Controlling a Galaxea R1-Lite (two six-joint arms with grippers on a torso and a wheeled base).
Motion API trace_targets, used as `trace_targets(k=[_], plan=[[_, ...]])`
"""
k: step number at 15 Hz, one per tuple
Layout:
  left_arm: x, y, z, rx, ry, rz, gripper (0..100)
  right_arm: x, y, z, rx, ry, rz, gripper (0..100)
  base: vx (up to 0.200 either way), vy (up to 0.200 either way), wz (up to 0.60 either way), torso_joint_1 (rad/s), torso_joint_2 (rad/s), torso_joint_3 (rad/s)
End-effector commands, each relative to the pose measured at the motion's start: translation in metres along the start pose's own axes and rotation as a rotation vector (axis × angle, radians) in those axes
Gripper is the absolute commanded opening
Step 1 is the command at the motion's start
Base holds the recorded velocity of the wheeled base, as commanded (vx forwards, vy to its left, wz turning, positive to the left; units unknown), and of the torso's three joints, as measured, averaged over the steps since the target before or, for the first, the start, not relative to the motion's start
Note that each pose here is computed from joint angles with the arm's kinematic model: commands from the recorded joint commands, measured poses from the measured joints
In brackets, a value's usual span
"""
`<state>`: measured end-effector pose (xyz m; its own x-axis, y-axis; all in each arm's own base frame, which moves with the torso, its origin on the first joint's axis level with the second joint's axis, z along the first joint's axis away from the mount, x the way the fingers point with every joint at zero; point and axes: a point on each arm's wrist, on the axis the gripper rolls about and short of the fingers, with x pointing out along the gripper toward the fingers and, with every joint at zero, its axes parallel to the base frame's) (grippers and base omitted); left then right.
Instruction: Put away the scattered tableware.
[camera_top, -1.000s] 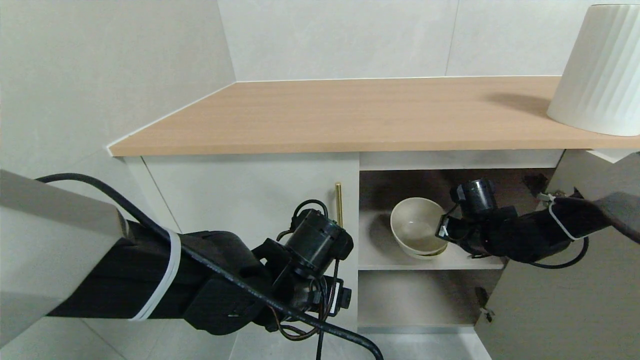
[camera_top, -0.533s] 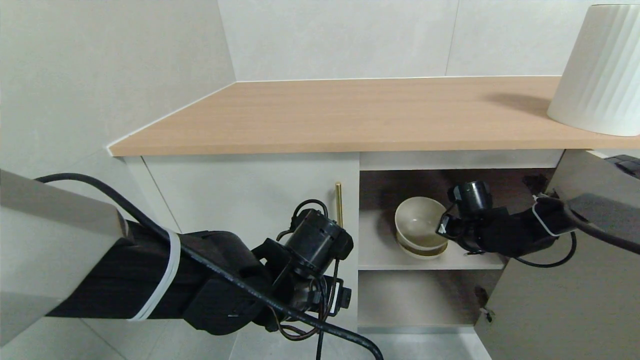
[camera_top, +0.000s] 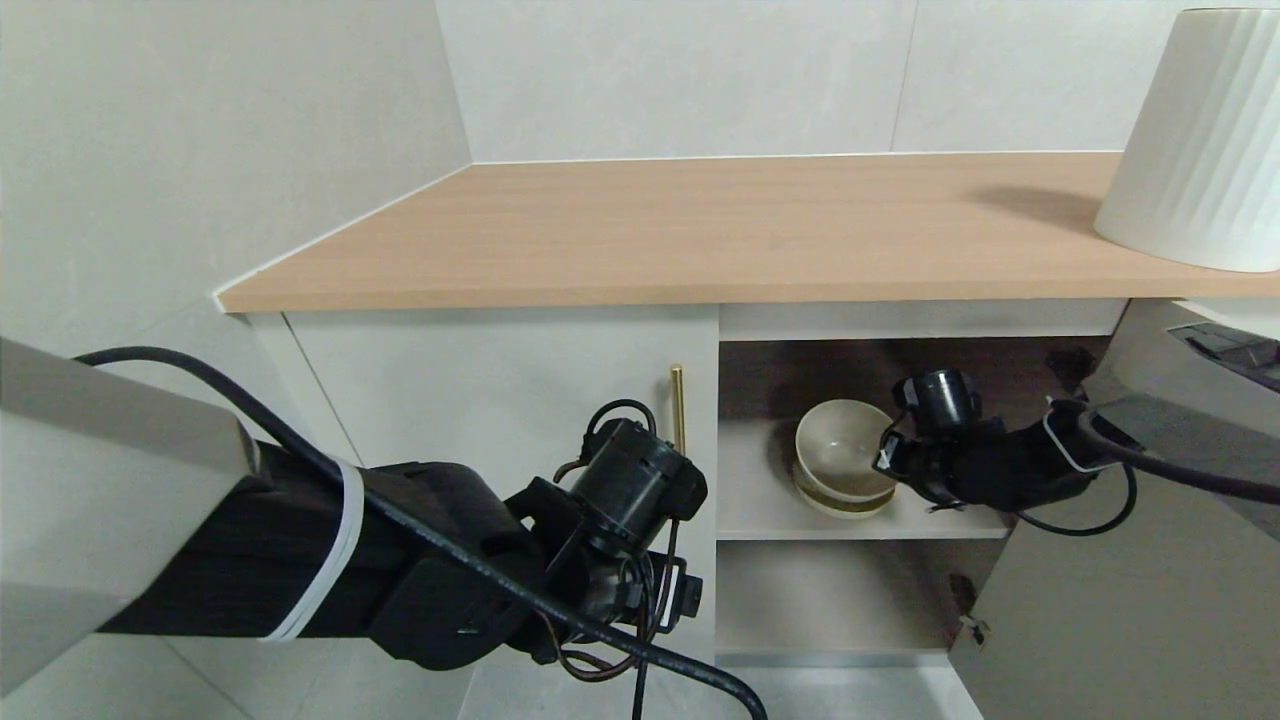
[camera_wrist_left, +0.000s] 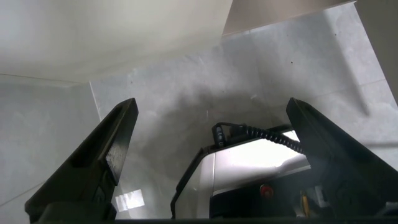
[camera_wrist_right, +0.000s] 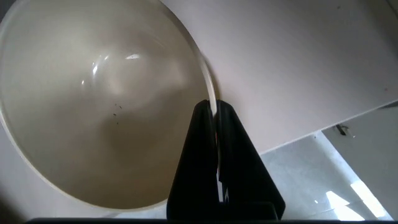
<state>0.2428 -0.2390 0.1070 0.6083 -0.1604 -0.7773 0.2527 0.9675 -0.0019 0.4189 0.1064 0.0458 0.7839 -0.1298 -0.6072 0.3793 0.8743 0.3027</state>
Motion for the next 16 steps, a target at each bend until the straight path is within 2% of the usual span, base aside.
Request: trace_targets(k=[1, 10, 11, 16], plan=[[0.0011, -0.0002, -0.0006, 0.001, 0.003, 0.003, 100, 0.0046, -0.0007, -0.0031, -0.003, 0.007, -0.006, 0, 0.000, 0.000, 0.00, 0.000, 0.00, 0.000], [0.0006, -0.0001, -0.0004, 0.001, 0.001, 0.002, 100, 0.0053, 0.0009, -0.0049, -0.004, 0.007, 0.001, 0, 0.000, 0.000, 0.00, 0.000, 0.00, 0.000], [0.0006, -0.0001, -0.0004, 0.001, 0.001, 0.002, 100, 0.0048, 0.0011, -0.0044, -0.004, 0.005, 0.000, 100, 0.000, 0.000, 0.00, 0.000, 0.00, 0.000], [0.0006, -0.0001, -0.0004, 0.001, 0.001, 0.002, 100, 0.0018, 0.0014, -0.0046, -0.005, 0.009, 0.004, 100, 0.000, 0.000, 0.00, 0.000, 0.00, 0.000]])
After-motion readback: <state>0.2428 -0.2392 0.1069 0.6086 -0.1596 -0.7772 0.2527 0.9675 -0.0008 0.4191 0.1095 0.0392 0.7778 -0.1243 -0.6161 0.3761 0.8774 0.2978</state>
